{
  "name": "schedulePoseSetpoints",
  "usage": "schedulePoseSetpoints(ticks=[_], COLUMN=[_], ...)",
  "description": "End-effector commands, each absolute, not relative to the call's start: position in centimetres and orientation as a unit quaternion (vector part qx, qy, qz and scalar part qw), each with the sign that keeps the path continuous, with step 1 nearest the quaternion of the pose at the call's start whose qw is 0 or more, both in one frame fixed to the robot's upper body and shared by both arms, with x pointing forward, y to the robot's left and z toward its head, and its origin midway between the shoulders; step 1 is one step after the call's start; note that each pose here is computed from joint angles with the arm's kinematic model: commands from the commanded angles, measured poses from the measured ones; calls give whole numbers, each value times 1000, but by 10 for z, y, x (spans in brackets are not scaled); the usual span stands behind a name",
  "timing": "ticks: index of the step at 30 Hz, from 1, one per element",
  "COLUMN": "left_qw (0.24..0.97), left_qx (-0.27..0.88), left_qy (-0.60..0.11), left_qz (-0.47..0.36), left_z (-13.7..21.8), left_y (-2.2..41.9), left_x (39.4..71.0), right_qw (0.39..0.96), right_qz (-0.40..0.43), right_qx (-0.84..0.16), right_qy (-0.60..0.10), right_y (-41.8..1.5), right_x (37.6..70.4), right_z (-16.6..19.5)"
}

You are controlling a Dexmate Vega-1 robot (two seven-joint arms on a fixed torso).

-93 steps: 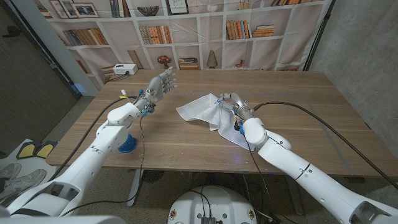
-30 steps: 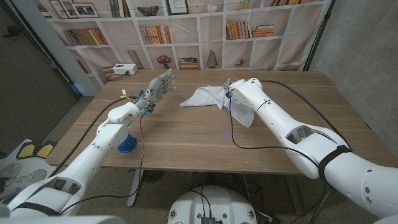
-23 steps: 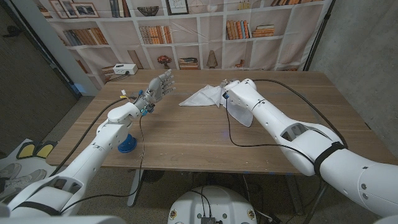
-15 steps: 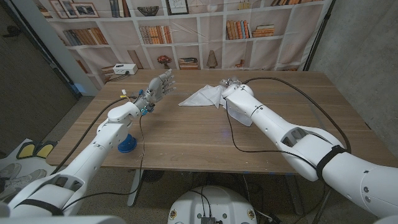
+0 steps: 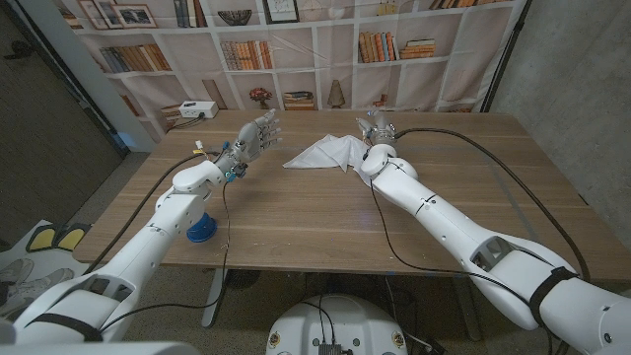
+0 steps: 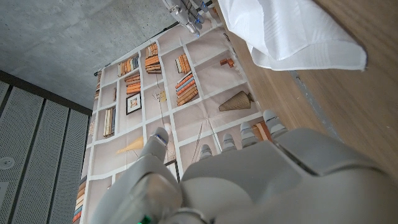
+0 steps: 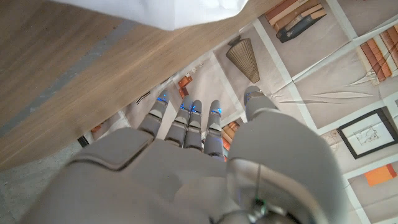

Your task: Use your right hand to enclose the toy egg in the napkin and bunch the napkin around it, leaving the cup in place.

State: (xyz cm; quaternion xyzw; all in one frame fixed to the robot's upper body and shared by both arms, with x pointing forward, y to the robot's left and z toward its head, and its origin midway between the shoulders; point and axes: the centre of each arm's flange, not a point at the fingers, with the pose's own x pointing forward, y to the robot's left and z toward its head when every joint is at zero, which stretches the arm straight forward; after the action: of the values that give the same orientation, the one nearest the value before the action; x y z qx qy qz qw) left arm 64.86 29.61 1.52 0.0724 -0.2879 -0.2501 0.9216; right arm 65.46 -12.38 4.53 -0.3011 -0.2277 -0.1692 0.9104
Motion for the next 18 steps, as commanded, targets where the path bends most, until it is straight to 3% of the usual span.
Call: schedulePoseSetpoints(ticks=[1, 18], left_qw=[920, 917], left_qx=[75, 80], left_qy=[-292, -295], left_qz=[-252, -256], left_z=[14, 15], left_y=[295, 293], left_x=[643, 637], right_qw=[889, 860], right_qz=[-193, -189], right_qx=[-354, -454], right_qy=[-217, -137], right_y=[-152, -148], right_x=[611, 578], right_z=[15, -23])
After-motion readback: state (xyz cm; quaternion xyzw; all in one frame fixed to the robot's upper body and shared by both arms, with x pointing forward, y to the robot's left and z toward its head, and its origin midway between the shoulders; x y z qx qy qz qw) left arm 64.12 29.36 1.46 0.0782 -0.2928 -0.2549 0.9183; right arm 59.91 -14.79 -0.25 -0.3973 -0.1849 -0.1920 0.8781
